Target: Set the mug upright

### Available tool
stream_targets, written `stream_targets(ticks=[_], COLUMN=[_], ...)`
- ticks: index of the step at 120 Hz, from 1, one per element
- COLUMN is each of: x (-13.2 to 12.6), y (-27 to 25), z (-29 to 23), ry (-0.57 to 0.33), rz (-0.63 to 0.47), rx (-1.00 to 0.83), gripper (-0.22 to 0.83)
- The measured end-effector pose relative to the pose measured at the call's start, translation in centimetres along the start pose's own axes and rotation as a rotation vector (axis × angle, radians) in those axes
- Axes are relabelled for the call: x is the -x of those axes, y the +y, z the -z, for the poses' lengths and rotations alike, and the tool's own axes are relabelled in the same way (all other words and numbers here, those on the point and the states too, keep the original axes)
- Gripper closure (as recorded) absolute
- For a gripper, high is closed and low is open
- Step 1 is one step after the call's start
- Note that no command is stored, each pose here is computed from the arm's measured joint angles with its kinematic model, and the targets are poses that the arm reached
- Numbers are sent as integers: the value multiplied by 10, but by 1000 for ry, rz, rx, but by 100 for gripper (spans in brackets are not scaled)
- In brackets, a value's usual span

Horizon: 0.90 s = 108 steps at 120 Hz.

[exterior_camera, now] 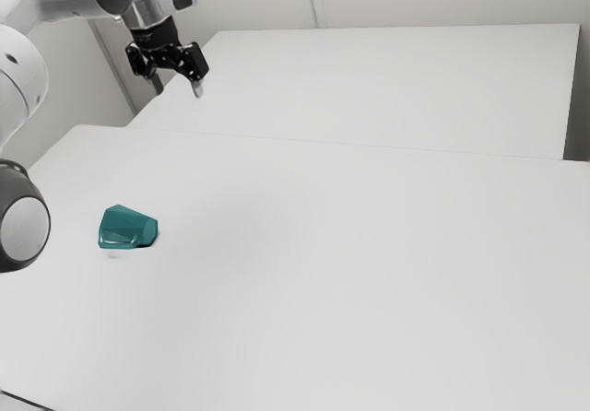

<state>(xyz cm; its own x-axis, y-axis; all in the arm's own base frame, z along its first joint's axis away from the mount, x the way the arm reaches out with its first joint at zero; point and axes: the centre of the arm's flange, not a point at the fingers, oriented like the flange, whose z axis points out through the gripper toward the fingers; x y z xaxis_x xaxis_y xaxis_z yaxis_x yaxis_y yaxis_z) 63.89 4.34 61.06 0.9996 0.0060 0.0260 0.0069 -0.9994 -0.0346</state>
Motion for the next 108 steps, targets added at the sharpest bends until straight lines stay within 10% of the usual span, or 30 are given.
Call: stream_targets(ticks=[29,108], x=[8,113], y=[-3,-260], z=[-10,-127], ry=[-42,-136], rz=[-4,249], rx=[-54,62], gripper=[0,0])
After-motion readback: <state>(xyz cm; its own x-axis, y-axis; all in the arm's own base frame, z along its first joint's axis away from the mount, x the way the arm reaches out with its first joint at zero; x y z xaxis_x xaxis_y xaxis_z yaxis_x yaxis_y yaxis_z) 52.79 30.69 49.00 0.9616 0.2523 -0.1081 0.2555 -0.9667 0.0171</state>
